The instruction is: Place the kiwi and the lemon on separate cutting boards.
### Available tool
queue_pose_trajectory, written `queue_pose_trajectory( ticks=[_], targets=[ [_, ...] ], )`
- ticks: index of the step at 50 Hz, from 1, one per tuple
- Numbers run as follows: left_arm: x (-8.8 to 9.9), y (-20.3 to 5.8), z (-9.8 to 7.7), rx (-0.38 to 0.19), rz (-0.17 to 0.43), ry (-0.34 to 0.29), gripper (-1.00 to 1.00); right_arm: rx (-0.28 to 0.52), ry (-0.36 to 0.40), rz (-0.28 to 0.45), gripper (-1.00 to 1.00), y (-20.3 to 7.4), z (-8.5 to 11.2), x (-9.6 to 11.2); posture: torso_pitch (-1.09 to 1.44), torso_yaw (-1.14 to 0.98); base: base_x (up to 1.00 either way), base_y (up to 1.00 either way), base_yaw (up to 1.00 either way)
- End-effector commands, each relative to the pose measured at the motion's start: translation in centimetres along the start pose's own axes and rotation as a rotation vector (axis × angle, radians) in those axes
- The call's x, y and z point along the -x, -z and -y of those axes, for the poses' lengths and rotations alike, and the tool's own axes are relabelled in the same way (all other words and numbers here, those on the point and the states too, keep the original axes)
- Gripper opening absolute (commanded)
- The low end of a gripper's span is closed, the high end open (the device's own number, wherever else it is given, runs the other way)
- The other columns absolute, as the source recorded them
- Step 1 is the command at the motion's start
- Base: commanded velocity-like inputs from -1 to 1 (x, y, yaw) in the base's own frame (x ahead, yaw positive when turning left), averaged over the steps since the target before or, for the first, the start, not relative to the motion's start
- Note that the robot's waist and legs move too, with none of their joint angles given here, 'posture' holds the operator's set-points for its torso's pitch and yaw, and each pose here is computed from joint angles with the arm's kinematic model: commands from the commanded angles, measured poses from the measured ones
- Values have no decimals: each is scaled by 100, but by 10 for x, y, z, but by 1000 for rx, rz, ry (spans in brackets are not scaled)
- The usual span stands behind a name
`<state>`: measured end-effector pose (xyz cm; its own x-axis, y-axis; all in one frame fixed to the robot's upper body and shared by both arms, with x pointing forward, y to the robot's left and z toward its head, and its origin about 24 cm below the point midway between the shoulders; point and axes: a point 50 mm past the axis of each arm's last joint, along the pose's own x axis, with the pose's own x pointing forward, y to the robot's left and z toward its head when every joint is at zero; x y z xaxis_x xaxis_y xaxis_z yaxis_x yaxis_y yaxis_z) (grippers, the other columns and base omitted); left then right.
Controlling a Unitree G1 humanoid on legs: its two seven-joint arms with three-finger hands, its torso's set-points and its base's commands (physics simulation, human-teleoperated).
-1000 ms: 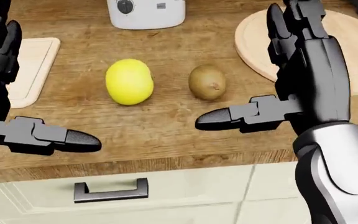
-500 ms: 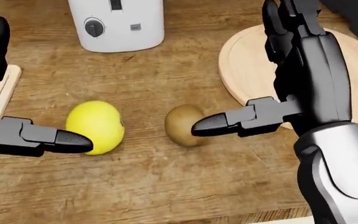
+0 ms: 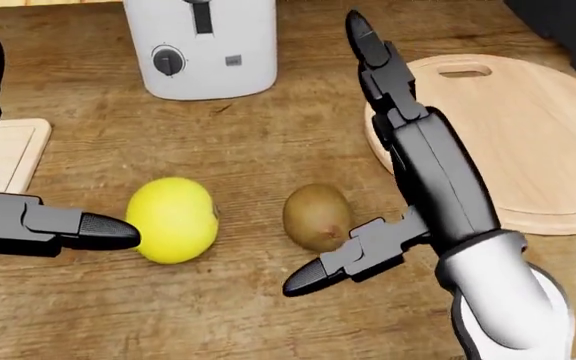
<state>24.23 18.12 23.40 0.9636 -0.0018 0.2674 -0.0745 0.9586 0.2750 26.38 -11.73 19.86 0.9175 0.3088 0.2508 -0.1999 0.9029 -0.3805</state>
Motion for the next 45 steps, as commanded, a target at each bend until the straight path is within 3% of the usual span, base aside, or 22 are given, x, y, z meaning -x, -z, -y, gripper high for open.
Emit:
queue_pose_trajectory(
  ticks=[1, 12, 38, 45],
  targets=[
    [1, -12, -2, -14, 73, -16, 100, 43, 8, 74, 100, -14, 3, 1, 0, 0, 0, 0, 0],
    [1, -12, -3, -12, 71, -17, 100, 109, -20, 48, 100, -4, -1, -5, 0, 0, 0, 0, 0],
    [2, -5, 0, -13, 56, -8, 100, 171, -57, 49, 100, -4, -4, -39, 0, 0, 0, 0, 0],
    [3, -3, 1, -14, 52, -3, 100, 178, -50, 30, 100, 6, -4, -49, 0, 0, 0, 0, 0]
  ],
)
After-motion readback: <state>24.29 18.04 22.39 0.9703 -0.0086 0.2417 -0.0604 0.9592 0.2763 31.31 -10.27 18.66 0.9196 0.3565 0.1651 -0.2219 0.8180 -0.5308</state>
